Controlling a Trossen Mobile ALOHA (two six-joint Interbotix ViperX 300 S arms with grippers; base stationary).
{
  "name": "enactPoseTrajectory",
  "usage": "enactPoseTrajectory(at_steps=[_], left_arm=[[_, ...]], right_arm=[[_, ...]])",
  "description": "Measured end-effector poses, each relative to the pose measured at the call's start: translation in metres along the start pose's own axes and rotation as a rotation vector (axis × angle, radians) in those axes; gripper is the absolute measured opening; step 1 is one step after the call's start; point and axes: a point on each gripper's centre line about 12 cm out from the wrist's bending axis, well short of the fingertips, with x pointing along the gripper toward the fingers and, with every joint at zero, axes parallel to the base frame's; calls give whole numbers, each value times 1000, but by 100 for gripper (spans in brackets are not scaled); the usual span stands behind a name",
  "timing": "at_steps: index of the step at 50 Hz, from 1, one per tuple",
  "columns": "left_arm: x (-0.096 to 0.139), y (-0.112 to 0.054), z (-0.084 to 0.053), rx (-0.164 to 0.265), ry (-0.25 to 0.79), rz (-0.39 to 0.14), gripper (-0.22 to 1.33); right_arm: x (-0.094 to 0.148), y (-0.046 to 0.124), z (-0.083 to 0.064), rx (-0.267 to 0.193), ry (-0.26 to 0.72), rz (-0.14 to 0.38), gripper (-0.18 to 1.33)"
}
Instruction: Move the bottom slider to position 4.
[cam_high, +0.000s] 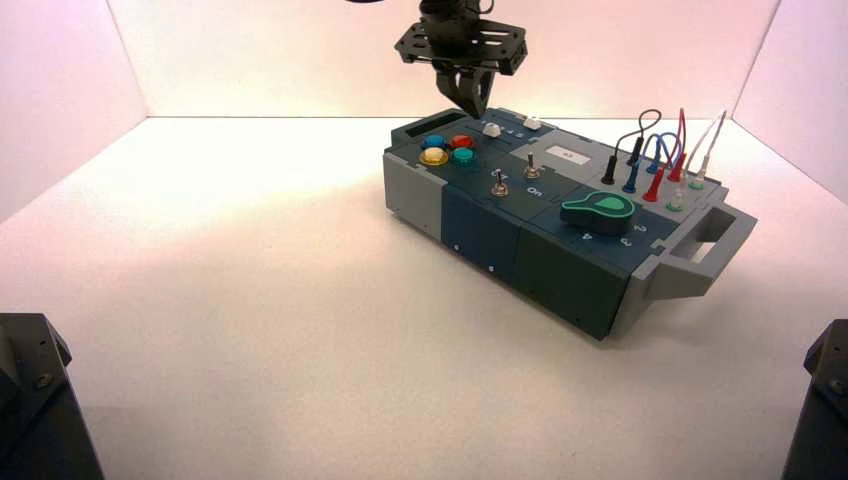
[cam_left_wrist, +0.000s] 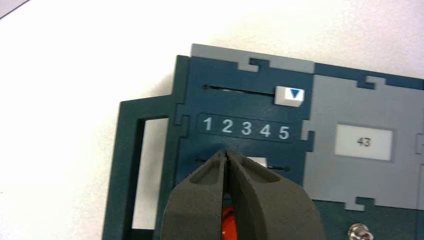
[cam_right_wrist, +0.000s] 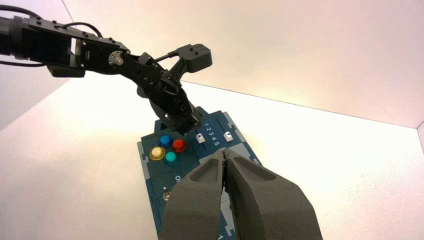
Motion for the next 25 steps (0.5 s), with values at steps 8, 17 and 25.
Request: enactPoseTrajectory(at_steps=[8, 17, 25], left_arm=[[5, 5, -3, -1, 13, 3, -16], [10, 6, -6, 1, 24, 4, -16], [10, 5, -4, 1, 19, 4, -16]], right_arm=[[0, 0, 0, 0, -2, 0, -14], [0, 0, 0, 0, -2, 0, -14], [0, 0, 0, 0, -2, 0, -14]])
